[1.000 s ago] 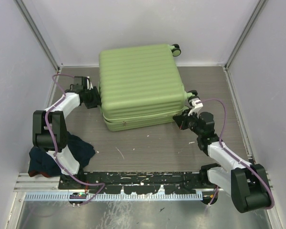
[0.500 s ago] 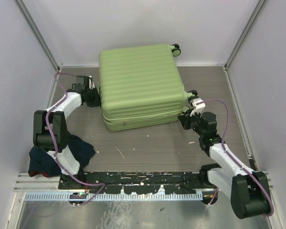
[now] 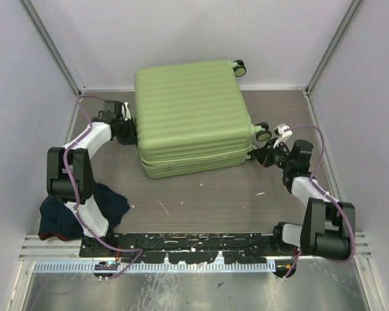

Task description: Pack the luggage

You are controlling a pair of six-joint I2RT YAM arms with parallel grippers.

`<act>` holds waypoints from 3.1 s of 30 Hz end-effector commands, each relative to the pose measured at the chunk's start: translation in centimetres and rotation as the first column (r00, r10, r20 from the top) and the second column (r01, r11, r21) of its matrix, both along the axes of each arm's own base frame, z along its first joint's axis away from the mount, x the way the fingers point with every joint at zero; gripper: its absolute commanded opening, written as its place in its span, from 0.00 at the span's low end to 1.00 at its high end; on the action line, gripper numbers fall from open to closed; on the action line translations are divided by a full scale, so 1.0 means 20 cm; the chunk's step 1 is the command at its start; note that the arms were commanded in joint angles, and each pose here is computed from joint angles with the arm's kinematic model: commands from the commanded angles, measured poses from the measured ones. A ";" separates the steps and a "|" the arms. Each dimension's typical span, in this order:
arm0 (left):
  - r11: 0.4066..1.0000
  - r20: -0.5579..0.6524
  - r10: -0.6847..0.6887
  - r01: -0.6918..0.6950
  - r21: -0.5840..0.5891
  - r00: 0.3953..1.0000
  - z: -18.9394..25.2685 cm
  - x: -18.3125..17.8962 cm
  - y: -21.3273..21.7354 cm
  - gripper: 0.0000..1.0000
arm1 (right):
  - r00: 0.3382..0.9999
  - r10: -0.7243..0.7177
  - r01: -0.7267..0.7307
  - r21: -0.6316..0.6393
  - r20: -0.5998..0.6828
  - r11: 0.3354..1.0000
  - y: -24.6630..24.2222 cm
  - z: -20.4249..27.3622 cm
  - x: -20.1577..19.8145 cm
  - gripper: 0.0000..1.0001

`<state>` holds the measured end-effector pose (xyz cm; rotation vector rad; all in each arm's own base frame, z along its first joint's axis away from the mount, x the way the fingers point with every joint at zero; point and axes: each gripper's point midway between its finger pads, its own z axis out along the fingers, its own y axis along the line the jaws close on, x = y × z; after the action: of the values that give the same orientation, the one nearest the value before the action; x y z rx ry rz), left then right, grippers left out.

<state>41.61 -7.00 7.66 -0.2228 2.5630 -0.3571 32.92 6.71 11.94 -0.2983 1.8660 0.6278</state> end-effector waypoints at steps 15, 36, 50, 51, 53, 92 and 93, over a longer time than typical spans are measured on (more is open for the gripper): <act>0.970 -0.043 -0.229 0.232 0.080 0.973 -0.13 0.08 0.12 0.00 | 0.990 -0.038 0.010 0.197 0.136 0.980 -0.19 0.19 0.53 0.01; 0.967 -0.054 -0.254 0.254 0.001 0.966 -0.14 0.12 0.03 0.00 | 1.000 0.018 -0.012 0.419 -0.011 0.908 0.07 0.16 0.92 0.02; 0.976 0.042 -0.176 0.180 -0.125 0.984 0.12 0.11 0.08 0.49 | 0.936 -0.098 0.215 0.329 -0.338 0.919 -0.13 0.00 0.77 0.56; 0.975 0.051 -0.174 0.179 -0.135 0.983 0.14 0.10 0.08 0.54 | 0.920 -0.112 0.239 0.312 -0.375 0.920 -0.14 -0.03 0.76 0.59; 0.973 0.060 -0.166 0.173 -0.155 0.984 0.18 0.09 0.08 0.63 | 0.899 -0.141 0.278 0.289 -0.415 0.916 -0.16 -0.07 0.76 0.63; 0.859 0.058 0.101 -0.058 -0.508 0.993 0.37 0.34 0.30 0.77 | 0.859 0.107 0.000 0.210 -0.500 0.978 0.33 -0.22 -0.19 0.47; 0.861 0.051 0.074 -0.038 -0.507 0.996 0.35 0.36 0.26 0.76 | 0.876 0.090 0.005 0.196 -0.473 0.980 0.31 -0.20 -0.20 0.47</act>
<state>46.27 1.42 12.73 -0.6850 2.3706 -0.9069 29.52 14.04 5.52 0.0565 2.3657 1.0568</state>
